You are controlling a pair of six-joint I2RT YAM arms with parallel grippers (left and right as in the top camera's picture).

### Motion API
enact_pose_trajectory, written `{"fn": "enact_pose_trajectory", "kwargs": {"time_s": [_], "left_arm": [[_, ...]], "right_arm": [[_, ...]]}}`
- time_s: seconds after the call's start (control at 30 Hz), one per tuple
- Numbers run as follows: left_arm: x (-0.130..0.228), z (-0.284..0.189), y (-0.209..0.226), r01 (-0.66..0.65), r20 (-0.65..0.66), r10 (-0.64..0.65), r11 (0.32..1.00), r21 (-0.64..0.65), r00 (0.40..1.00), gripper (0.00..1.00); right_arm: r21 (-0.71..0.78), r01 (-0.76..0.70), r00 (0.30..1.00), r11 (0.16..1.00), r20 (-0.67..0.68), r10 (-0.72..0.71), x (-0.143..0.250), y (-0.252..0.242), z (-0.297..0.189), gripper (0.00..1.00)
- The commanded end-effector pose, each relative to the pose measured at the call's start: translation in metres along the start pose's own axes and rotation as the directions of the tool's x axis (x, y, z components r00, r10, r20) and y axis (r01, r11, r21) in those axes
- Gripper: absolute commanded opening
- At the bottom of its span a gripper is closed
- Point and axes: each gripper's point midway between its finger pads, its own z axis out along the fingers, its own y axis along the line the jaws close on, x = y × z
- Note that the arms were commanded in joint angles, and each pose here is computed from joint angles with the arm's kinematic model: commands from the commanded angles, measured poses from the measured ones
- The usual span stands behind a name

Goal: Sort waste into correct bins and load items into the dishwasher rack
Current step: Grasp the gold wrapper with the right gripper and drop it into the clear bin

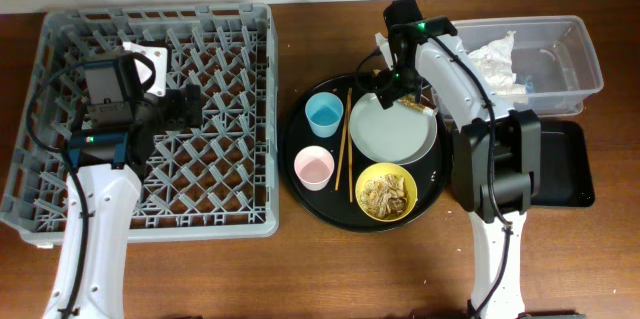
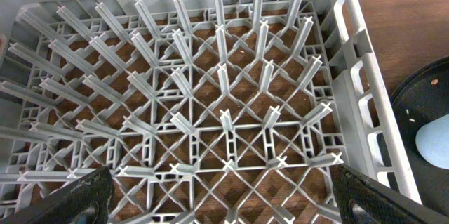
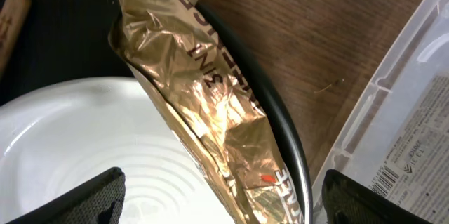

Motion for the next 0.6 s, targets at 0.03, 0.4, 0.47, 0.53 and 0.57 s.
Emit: {"fn": "enact_pose_trajectory", "kwargs": {"time_s": [0.03,0.4,0.47,0.53,0.57], "left_arm": [[-0.005,-0.001,0.0,0.0,0.012,0.0,1.0,0.007,1.0,0.99],[-0.005,-0.001,0.0,0.0,0.012,0.0,1.0,0.007,1.0,0.99],[-0.005,-0.001,0.0,0.0,0.012,0.0,1.0,0.007,1.0,0.99],[-0.005,-0.001,0.0,0.0,0.012,0.0,1.0,0.007,1.0,0.99],[-0.005,-0.001,0.0,0.0,0.012,0.0,1.0,0.007,1.0,0.99]], "right_arm": [[0.002,0.006,0.999,1.0,-0.047,-0.006,0.012,0.001,0.011,0.85],[-0.041,-0.019,0.994,0.999,-0.11,0.014,0.031,0.012,0.021,0.48],[-0.045,-0.02,0.993,0.999,-0.114,0.014,0.032,0.013,0.023,0.56],[-0.07,-0.021,0.993,0.997,-0.121,0.012,0.037,0.019,0.03,0.59],[-0.082,-0.022,0.992,0.996,-0.125,0.012,0.04,0.022,0.034,0.59]]}}
